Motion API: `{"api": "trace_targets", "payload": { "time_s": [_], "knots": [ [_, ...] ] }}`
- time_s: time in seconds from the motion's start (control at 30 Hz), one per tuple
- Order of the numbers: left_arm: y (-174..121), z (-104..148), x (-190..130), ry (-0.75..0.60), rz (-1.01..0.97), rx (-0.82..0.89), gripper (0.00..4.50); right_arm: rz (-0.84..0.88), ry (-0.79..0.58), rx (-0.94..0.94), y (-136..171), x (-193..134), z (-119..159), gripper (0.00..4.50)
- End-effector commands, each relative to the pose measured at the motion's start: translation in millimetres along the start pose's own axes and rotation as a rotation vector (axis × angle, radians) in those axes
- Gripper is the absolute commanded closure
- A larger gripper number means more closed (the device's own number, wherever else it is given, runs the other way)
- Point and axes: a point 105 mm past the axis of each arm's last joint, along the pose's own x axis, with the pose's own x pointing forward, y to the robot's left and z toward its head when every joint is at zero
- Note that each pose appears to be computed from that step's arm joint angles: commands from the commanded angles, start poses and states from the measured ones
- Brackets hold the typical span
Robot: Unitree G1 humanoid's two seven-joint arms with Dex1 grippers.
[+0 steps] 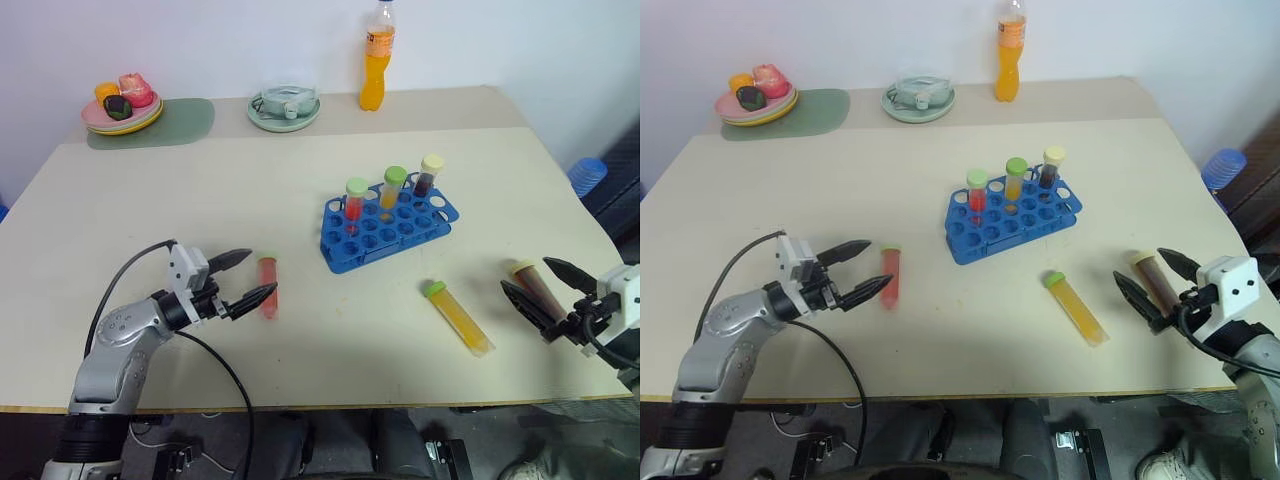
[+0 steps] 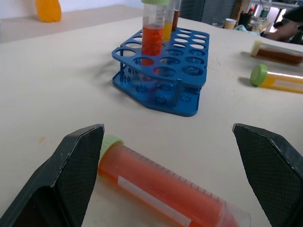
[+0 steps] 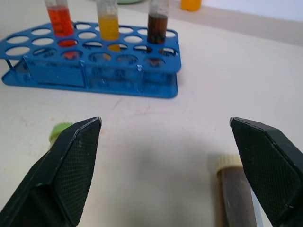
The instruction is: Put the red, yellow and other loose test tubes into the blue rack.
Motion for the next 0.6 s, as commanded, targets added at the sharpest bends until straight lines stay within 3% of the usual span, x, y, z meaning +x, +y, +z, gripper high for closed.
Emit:
{"api": "trace_targets", "payload": {
  "time_s": [0.03, 0.6],
  "knots": [
    [0.3, 9.6, -2.7, -0.024, -0.002, 0.027, 0.04, 0.008, -0.04, -0.038, 1.6, 2.3, 17.8, 0.0],
    [-5.0, 11.2, 2.8, -0.045, -0.102, 0.036, 0.04, 0.039, -0.063, -0.026, 14.9, 17.3, 27.2, 0.0]
  ]
}}
